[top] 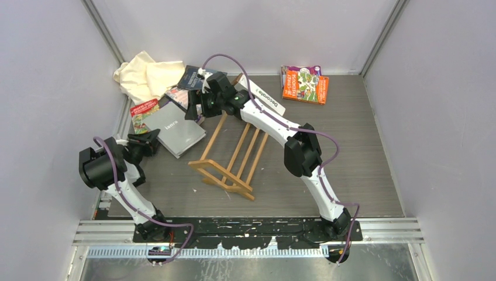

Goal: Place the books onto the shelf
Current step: Pick up the book from the center of the board.

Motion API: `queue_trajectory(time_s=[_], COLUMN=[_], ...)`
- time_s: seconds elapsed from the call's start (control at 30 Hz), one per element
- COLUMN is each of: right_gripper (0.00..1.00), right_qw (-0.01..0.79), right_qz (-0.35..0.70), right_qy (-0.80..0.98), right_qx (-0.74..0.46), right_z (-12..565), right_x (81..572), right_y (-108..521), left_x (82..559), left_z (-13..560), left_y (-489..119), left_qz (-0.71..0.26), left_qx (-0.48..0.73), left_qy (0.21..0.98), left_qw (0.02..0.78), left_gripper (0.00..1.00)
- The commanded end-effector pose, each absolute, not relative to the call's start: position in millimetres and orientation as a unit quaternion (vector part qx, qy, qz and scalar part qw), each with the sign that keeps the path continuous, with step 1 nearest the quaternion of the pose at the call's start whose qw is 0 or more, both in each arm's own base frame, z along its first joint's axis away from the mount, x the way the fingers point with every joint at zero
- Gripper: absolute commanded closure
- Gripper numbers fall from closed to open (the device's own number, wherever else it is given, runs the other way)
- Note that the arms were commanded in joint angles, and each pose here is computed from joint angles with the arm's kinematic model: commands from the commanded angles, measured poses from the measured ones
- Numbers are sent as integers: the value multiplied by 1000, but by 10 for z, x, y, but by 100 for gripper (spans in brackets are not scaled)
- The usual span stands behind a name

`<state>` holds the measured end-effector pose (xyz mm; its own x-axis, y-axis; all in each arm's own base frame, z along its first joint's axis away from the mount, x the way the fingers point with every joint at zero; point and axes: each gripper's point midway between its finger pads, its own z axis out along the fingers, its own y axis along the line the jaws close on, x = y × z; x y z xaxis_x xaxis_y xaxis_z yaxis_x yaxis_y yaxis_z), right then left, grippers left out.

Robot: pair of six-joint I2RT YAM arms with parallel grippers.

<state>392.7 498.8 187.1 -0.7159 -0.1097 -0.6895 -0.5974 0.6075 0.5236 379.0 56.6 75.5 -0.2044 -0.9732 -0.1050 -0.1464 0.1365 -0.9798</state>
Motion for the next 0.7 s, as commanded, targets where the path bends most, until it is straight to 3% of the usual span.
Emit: queue_trajectory(time_s=[0.0, 0.67], right_gripper=[11, 11], right_qw=[345, 359], right_qz=[404, 394], right_qy=[820, 818], right_qx=[-214, -218], right_z=[2256, 2418], right_x=[3980, 3985], right_y=[4985, 4919], left_x=[3858, 3876], left_z=[1030, 1446], left_y=[545, 572], left_qz=[-495, -516], left_qx=[-426, -422], left_qy=[605, 573], left_qw=[455, 477], left_gripper=[97, 100])
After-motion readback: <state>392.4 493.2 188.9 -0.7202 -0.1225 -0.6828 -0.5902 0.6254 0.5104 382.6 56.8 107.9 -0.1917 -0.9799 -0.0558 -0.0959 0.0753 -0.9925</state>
